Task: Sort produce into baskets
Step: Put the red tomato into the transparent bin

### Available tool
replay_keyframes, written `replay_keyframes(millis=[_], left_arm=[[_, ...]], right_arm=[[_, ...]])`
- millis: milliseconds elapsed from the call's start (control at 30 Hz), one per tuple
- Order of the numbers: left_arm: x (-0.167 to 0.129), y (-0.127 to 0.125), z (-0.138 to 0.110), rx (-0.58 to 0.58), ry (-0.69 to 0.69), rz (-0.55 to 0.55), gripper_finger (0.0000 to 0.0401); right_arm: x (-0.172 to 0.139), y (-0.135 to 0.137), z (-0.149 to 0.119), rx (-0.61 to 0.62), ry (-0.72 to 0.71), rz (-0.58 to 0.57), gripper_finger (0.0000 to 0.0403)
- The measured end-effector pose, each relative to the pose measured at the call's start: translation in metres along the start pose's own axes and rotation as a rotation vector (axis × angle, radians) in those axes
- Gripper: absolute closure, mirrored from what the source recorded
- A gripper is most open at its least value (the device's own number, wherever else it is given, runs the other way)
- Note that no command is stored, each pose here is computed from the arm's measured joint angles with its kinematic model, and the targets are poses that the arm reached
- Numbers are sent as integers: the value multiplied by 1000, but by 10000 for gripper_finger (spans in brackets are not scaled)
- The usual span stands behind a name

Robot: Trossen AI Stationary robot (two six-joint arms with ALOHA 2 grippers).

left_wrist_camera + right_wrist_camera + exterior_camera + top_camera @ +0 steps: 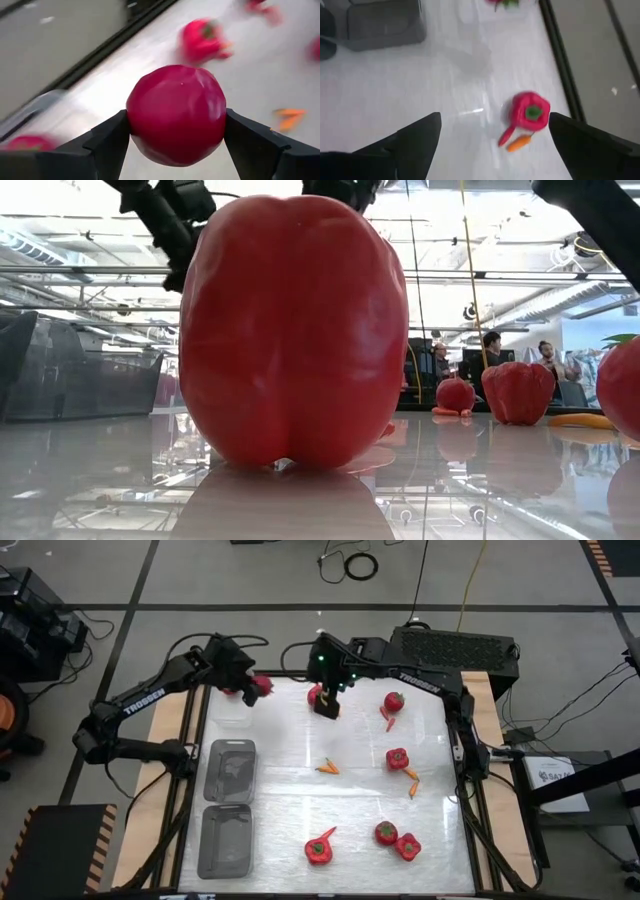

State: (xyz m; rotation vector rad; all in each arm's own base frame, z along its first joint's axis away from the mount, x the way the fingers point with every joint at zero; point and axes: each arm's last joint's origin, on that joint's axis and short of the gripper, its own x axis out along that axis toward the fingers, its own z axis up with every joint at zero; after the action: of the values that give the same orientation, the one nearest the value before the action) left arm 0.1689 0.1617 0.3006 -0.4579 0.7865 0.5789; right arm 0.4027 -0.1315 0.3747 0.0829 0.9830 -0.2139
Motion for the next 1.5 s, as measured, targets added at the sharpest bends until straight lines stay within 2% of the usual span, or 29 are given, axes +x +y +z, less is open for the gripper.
replay_keyframes(millis=[133,300,567,900,1000,1200,1500], left_arm=[[1,11,-7,13,85,133,109],[8,27,-15,-1,202,247,109],[31,45,-47,-66,378,287,109],[43,49,-65,-73,413,331,103],[44,50,-66,-66,424,380,91],[44,51,-66,-48,425,401,65],[44,52,-66,-19,435,437,60]], right_arm=[[-1,-8,-8,35,70,-3,42],[-1,-10,-11,45,103,-3,42],[-3,-15,-21,51,196,1,41],[-4,-28,-23,73,195,-15,41],[-4,-30,-23,74,195,-16,41],[-5,-35,-26,77,211,4,41],[-7,-46,-32,102,255,-2,41]])
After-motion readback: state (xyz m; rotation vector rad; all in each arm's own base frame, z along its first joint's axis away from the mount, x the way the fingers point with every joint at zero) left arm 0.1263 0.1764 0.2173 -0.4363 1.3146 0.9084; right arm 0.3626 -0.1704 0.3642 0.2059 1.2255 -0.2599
